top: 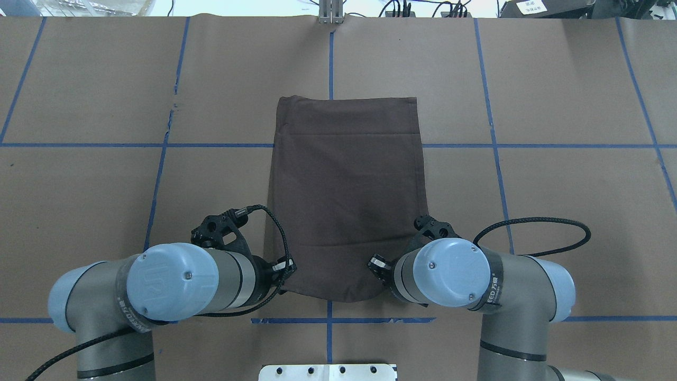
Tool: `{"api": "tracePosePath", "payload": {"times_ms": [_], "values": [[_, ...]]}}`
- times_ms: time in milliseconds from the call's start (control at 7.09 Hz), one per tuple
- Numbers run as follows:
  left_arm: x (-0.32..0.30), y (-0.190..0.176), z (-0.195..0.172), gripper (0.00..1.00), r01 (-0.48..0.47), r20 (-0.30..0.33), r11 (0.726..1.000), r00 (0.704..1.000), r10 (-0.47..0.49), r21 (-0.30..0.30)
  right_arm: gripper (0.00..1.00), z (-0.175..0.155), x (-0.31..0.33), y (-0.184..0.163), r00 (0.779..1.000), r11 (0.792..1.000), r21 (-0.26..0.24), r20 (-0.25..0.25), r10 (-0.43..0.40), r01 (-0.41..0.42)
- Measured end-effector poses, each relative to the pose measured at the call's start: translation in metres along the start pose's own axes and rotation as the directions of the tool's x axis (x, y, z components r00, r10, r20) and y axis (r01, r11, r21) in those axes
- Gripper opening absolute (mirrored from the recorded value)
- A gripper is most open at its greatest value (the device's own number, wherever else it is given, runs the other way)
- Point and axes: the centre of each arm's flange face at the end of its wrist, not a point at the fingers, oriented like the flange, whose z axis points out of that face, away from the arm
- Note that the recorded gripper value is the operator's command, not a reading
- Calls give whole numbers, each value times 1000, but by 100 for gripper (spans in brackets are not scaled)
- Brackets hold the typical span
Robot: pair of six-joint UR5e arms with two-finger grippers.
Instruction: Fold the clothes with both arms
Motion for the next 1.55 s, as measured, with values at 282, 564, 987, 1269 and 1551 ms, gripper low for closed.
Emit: {"api": "tracePosePath", "payload": {"times_ms": [282, 564, 987, 1269, 1551], "values": [[-17, 38, -23, 0, 32, 12, 997, 999, -31, -73, 0, -18, 17, 29, 999, 998, -56, 17, -42, 43], [-31, 60, -48, 0, 30, 26, 993, 999, -27, -117, 0, -25, 22, 42, 997, 994, -78, 28, -69, 71], [-12, 20, -48, 0, 34, -5, 998, 999, -34, -50, 0, -35, -20, -16, 991, 997, -10, 112, -78, 80], [17, -61, -50, 0, 37, -39, 999, 999, -36, 23, 0, -35, -70, -89, 990, 998, 20, 130, -62, 60], [35, -158, -14, 0, 24, -40, 994, 999, -20, 108, 0, -7, -135, -173, 992, 998, 53, 117, -40, 34]]}}
